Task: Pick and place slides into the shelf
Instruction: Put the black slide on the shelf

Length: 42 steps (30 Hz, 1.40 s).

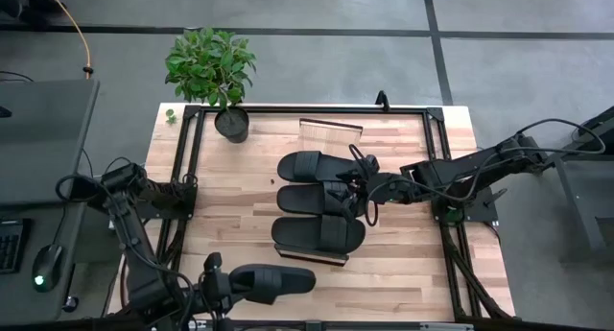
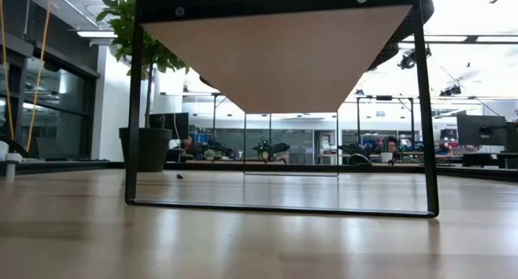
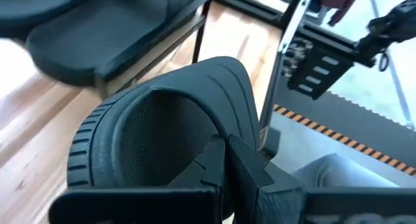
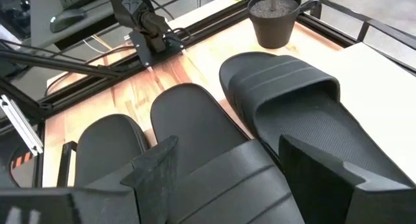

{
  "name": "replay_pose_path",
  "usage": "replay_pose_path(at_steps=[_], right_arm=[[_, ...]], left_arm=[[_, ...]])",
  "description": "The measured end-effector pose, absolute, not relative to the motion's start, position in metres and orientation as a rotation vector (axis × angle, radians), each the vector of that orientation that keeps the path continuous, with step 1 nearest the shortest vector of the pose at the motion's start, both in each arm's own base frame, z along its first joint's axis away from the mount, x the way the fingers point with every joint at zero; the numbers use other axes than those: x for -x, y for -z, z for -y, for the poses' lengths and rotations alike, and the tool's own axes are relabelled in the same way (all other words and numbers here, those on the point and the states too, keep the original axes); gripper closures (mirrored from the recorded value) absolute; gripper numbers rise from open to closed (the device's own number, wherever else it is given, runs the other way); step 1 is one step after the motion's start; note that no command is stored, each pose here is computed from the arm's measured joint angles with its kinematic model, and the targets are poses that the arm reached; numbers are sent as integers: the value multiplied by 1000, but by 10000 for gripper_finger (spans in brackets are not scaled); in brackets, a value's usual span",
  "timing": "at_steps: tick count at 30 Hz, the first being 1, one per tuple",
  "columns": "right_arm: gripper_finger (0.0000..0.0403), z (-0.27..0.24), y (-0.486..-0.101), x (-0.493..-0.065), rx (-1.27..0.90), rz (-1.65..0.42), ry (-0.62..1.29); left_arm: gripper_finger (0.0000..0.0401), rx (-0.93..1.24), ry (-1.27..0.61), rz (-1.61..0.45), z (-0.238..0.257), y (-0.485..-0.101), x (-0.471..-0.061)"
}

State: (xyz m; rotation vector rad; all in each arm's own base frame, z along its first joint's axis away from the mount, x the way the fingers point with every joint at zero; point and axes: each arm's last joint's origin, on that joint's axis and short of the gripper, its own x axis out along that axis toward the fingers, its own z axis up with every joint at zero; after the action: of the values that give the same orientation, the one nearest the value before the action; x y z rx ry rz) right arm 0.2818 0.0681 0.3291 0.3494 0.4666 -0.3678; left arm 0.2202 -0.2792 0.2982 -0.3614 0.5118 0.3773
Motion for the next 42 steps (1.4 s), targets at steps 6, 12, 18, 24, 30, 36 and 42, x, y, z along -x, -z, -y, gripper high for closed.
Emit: replay_pose_path(at_steps=[6, 12, 18, 24, 30, 36, 42], right_arm=[[148, -68, -329, -281, -350, -472, 371], [148, -67, -330, -279, -343, -472, 369], [148, -65, -342, -270, -360, -436, 358], [148, -59, -359, -254, -352, -371, 353], [148, -56, -370, -242, -350, -328, 346], [148, -54, -373, -239, -349, -314, 354], [148, -54, -373, -238, -340, -307, 374]], left_arm=[[401, 302, -359, -486, 279, -319, -221], [401, 254, -389, -467, 272, -340, -217], [401, 200, -386, -423, 265, -367, -213], [401, 114, -418, -372, 254, -391, -211], [401, 70, -483, -353, 226, -409, -208], [401, 51, -565, -349, 183, -430, -205], [401, 27, -654, -336, 136, -452, -202]])
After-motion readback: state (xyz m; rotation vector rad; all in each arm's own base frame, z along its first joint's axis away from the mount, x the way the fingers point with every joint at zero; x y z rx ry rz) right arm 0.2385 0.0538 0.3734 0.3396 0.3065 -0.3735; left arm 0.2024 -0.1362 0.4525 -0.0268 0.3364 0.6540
